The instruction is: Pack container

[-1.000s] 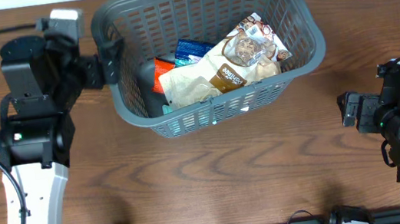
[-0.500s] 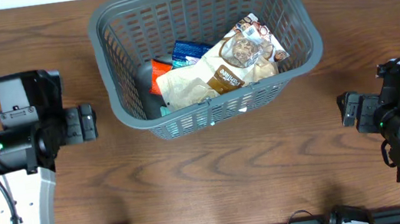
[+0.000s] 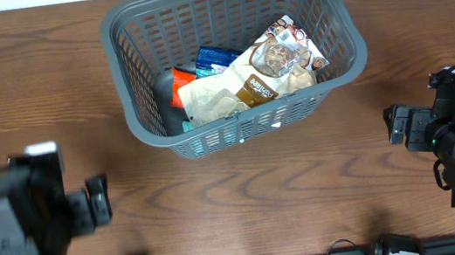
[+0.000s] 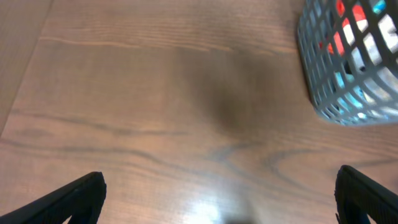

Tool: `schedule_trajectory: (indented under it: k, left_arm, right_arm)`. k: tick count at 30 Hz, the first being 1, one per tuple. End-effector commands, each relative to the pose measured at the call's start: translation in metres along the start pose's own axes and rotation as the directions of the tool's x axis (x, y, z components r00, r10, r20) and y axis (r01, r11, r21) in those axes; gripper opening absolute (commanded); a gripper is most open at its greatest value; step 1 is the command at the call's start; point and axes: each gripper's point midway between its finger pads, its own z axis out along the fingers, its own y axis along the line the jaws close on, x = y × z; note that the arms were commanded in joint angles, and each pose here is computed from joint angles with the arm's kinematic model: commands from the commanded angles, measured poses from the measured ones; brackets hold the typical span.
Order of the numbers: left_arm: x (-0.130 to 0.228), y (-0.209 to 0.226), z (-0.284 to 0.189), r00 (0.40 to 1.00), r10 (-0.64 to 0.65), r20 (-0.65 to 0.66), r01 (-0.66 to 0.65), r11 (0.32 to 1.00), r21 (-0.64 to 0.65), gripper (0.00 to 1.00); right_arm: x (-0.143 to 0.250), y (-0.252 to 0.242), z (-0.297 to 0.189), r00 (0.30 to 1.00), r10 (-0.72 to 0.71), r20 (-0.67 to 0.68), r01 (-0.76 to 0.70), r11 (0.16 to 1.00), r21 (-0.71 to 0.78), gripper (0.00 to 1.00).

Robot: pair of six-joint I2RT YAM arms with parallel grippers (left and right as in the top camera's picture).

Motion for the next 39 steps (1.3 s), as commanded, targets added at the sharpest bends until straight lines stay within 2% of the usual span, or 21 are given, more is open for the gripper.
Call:
schedule_trajectory:
  k: [1,7,11,16,20,24,28,34,39]
  left_arm:
    - [0.016,0.000,-0.023,0.998,-0.037,0.055,0.036,0.999,0.005,0.99]
    - [0.050,0.001,-0.058,0.981,-0.103,0.164,0.103,0.995,0.011,0.99]
    - [0.061,0.003,-0.079,0.942,-0.180,0.284,0.178,0.984,0.035,0.99]
    - [0.076,0.004,-0.097,0.901,-0.198,0.387,0.193,0.980,0.051,0.99]
    - [0.086,0.003,-0.102,0.875,-0.263,0.407,0.252,0.964,0.081,0.99]
    - [0.094,0.003,-0.099,0.888,-0.261,0.379,0.252,0.965,0.075,0.99]
    - [0.091,0.002,-0.100,0.883,-0.259,0.390,0.247,0.966,0.083,0.99]
    - [0.066,0.005,-0.112,0.830,-0.265,0.490,0.247,0.964,0.104,0.99]
    - [0.059,0.002,-0.107,0.826,-0.266,0.497,0.240,0.964,0.117,0.99]
  right_arm:
    - [0.000,0.003,-0.001,1.000,-0.003,0.002,0.003,1.000,-0.011,0.99]
    - [0.000,0.003,-0.001,1.000,-0.003,0.002,0.003,1.000,-0.011,0.99]
    - [0.000,0.003,-0.001,1.000,-0.003,0.002,0.003,1.000,-0.011,0.99]
    - [0.000,0.003,-0.001,1.000,-0.003,0.002,0.003,1.000,-0.011,0.99]
    - [0.000,0.003,-0.001,1.000,-0.003,0.002,0.003,1.000,-0.011,0.99]
    - [0.000,0.003,-0.001,1.000,-0.003,0.002,0.003,1.000,-0.011,0.99]
    - [0.000,0.003,-0.001,1.000,-0.003,0.002,0.003,1.000,-0.011,0.99]
    - [0.000,0.003,-0.001,1.000,-0.003,0.002,0.003,1.000,-0.011,0.99]
    - [0.000,0.003,-0.001,1.000,-0.003,0.002,0.003,1.000,-0.011,0.99]
